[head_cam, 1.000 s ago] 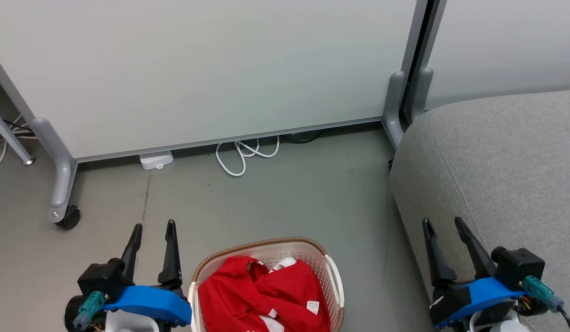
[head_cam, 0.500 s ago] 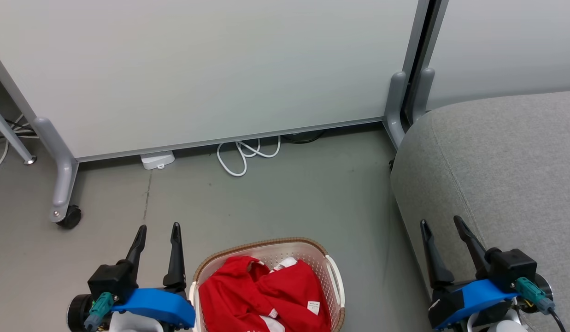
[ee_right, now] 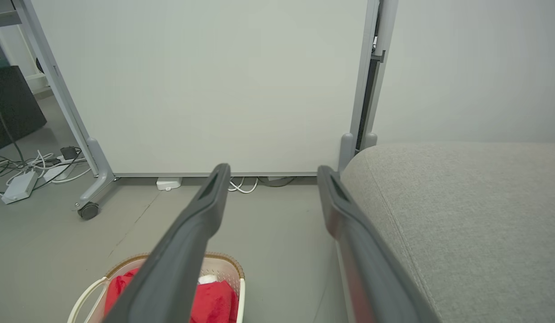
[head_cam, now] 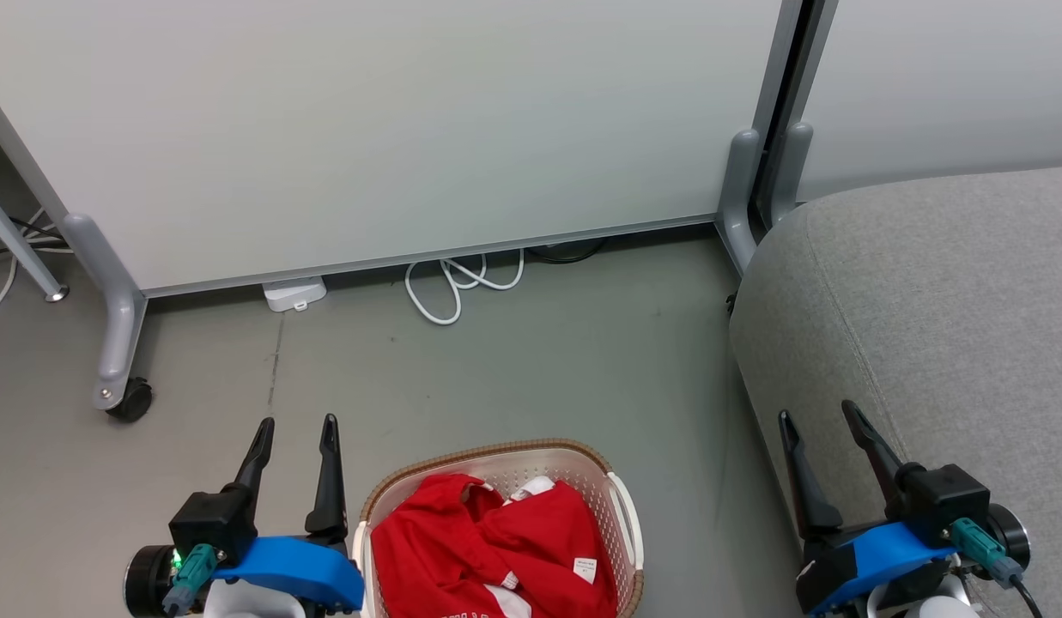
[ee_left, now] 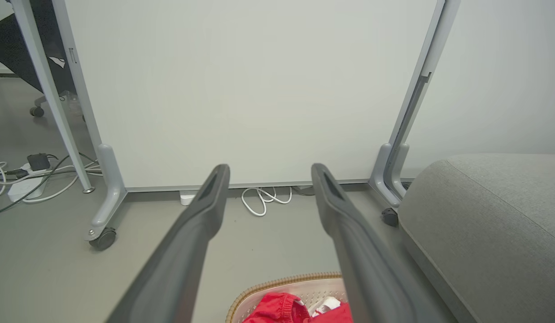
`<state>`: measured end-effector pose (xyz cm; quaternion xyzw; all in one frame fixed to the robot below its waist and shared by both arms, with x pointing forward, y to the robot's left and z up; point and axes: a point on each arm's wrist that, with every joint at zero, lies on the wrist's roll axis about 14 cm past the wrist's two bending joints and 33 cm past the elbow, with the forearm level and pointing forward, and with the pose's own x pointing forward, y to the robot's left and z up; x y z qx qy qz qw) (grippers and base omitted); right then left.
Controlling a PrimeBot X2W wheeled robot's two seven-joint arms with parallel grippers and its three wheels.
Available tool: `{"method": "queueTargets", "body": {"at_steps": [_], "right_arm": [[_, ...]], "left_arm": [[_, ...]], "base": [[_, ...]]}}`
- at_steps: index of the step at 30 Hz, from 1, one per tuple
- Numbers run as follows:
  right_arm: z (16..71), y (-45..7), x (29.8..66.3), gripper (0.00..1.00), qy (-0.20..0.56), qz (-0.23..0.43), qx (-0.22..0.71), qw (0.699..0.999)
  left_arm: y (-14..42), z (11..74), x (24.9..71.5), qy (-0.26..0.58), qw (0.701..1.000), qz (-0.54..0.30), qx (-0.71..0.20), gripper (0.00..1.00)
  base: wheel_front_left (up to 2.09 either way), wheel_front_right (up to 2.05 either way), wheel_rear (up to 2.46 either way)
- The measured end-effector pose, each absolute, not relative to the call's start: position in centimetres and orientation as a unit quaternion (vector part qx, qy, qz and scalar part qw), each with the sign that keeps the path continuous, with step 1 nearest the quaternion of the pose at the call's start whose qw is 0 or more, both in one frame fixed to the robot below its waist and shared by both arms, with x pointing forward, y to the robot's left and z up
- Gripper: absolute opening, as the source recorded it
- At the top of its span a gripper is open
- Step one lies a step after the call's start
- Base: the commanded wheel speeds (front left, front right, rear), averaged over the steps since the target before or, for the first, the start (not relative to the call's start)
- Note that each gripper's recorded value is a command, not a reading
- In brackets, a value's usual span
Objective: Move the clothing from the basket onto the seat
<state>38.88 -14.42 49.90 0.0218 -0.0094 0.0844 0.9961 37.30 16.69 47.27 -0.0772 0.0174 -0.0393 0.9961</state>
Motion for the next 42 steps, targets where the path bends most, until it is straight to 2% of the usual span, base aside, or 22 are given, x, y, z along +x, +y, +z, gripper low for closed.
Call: {"method": "queueTargets", "body": {"at_steps": [21,31,42], "right_arm": [[49.5,-14.3,39.2,1.00,-0.004,0.087,0.023,0.996],[47.9,-14.9,40.3,1.00,0.014,0.079,0.030,0.996],[45.2,-15.9,42.4,1.00,0.042,0.068,0.039,0.996]], "left_arm": [[15.6,45.3,37.9,0.048,0.995,-0.056,-0.073,1.00],[13.1,40.3,39.8,0.131,0.985,-0.104,-0.051,1.00],[10.0,32.3,41.3,0.263,0.947,-0.184,0.010,1.00]], "base": [[0.00,0.00,0.00],[0.00,0.00,0.00],[0.00,0.00,0.00]]}}
